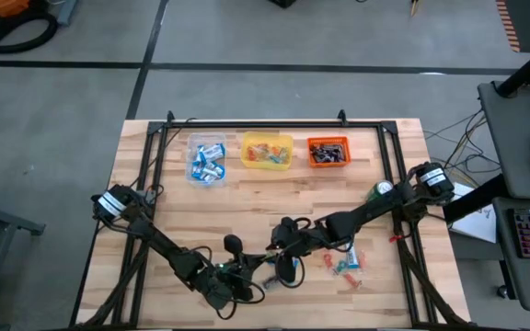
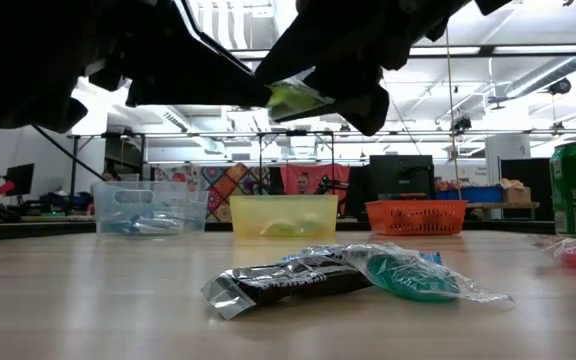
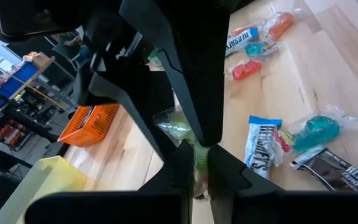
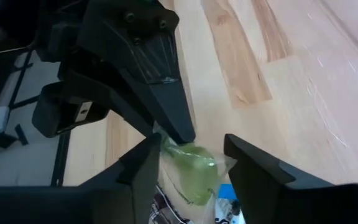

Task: Sort candy
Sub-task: Put the green gummy into the yellow bin

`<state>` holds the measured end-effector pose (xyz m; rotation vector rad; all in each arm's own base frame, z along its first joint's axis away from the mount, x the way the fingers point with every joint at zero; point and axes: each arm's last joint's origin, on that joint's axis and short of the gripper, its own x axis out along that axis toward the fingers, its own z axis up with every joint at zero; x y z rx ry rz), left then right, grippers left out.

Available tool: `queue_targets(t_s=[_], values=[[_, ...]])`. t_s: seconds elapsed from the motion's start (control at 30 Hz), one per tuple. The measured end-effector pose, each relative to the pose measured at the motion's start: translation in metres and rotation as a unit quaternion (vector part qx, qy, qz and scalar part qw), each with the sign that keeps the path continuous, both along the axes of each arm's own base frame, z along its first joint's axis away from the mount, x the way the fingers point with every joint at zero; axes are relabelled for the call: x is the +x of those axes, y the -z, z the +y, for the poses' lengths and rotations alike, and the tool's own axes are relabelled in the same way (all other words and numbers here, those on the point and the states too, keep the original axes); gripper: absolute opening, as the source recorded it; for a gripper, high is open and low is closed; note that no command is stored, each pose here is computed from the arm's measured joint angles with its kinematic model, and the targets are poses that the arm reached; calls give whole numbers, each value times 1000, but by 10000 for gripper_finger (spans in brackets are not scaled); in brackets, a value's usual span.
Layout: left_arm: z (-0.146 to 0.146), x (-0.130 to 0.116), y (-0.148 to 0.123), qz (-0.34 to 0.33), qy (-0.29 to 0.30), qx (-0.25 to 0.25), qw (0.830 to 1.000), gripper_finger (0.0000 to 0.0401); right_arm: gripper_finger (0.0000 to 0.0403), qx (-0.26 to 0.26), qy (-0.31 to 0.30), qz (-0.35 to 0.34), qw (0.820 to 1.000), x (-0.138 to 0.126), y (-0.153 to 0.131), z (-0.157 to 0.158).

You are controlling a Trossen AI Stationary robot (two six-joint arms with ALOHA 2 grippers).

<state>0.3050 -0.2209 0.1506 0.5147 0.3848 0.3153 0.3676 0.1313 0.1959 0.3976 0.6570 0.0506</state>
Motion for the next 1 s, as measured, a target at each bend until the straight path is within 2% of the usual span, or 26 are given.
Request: queue_targets(t_s=[0.2, 0.33, 0.5, 0.67, 0.83, 1.0], values=[[1, 0, 0, -13, -16, -16, 1000, 11, 82, 4, -4, -2, 1000, 0, -1, 0], [1, 0, 0, -20, -21, -39, 999, 36, 21, 2, -6, -2, 1000, 1, -1, -1], [1, -1, 2, -30, -33, -85, 995, 94, 14, 1, 2, 1, 1000, 2, -2, -9], [4, -7, -2, -34, -50, -98, 993, 147, 13, -14, 21, 9, 1000, 3, -9, -33], [10, -17, -4, -15, -76, -101, 992, 178, 13, -48, 78, 12, 996, 6, -17, -80], [22, -29, -10, -12, -125, -115, 985, 185, 13, -66, 145, 5, 987, 9, -22, -139]])
